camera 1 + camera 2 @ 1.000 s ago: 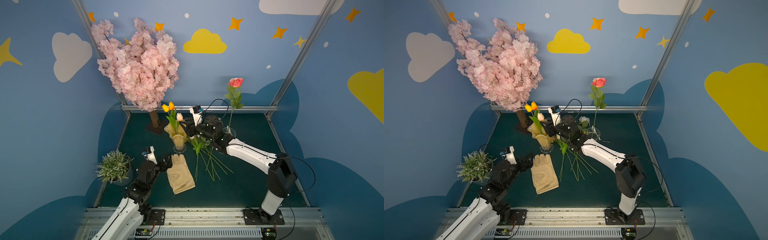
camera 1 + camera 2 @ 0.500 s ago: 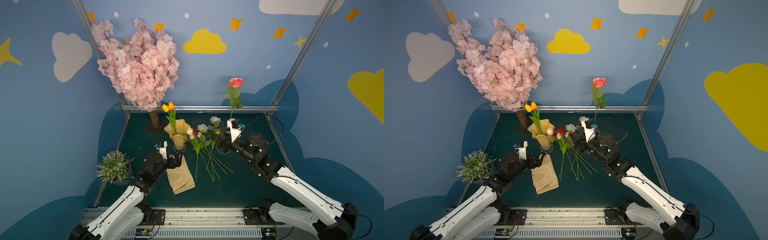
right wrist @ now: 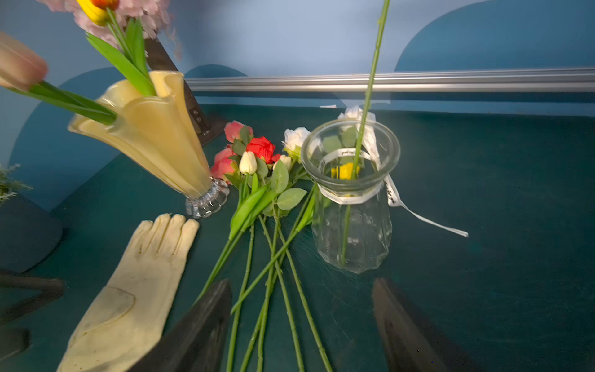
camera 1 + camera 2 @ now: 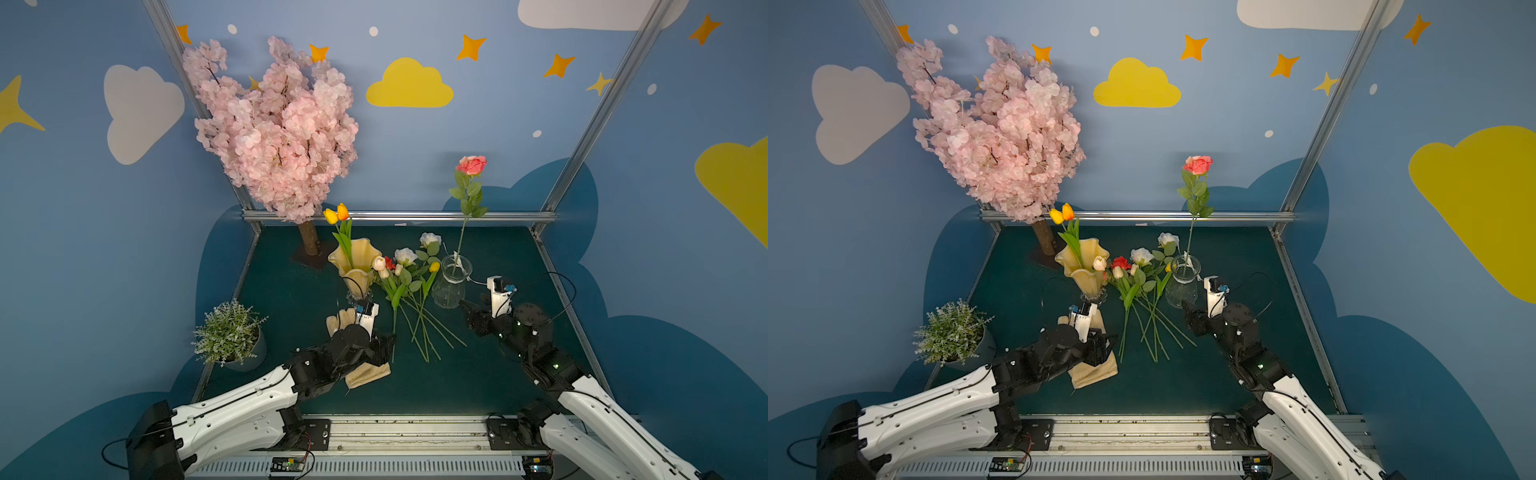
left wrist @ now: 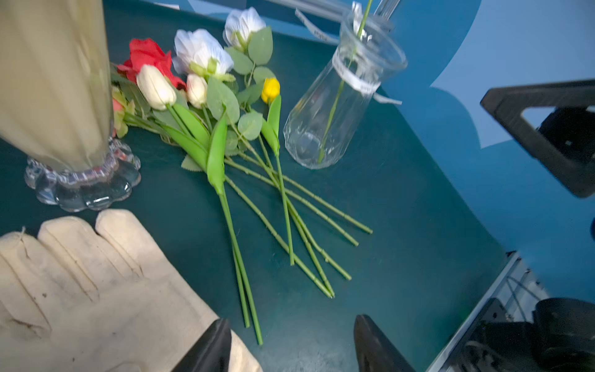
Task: Arrange the flowers in different vases according to their variety
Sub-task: Pick up the flower at the center of the board.
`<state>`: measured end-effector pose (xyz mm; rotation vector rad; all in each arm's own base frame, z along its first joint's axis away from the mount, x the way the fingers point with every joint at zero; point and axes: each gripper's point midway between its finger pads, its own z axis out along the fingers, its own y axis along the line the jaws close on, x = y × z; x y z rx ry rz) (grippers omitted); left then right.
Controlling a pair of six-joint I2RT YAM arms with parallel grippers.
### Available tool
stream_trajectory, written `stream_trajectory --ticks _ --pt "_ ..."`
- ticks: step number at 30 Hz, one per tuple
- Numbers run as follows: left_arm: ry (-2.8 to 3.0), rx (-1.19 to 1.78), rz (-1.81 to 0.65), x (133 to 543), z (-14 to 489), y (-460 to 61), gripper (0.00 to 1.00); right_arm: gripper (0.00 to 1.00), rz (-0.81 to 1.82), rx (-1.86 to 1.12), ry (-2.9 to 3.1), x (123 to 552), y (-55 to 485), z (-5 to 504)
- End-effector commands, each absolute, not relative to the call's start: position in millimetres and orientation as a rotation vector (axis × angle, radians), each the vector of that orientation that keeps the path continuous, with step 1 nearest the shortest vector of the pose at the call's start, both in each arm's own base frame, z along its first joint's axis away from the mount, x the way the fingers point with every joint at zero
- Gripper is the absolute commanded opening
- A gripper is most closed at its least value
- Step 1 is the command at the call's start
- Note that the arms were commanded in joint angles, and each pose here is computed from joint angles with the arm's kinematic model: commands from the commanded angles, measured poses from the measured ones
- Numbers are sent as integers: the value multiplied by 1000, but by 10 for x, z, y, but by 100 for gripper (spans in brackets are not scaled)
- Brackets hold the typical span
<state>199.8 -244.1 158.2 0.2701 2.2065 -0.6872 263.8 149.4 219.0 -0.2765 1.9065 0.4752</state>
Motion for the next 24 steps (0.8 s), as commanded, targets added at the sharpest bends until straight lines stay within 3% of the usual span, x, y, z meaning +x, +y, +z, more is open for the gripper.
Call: stream_trajectory --ticks 1,15,20,24 --pt "2257 210 -585 1932 1432 -2433 62 77 490 -210 1922 2629 1399 2128" --pt "2559 535 -155 2091 1083 -3253 70 78 417 -77 1914 2612 1087 1904" --pt "2642 623 -14 2328 953 -3403 58 75 411 -71 1918 2603 1060 1879" --pt "2696 643 -37 2576 865 -3456 52 73 420 -69 1919 2596 1061 1868"
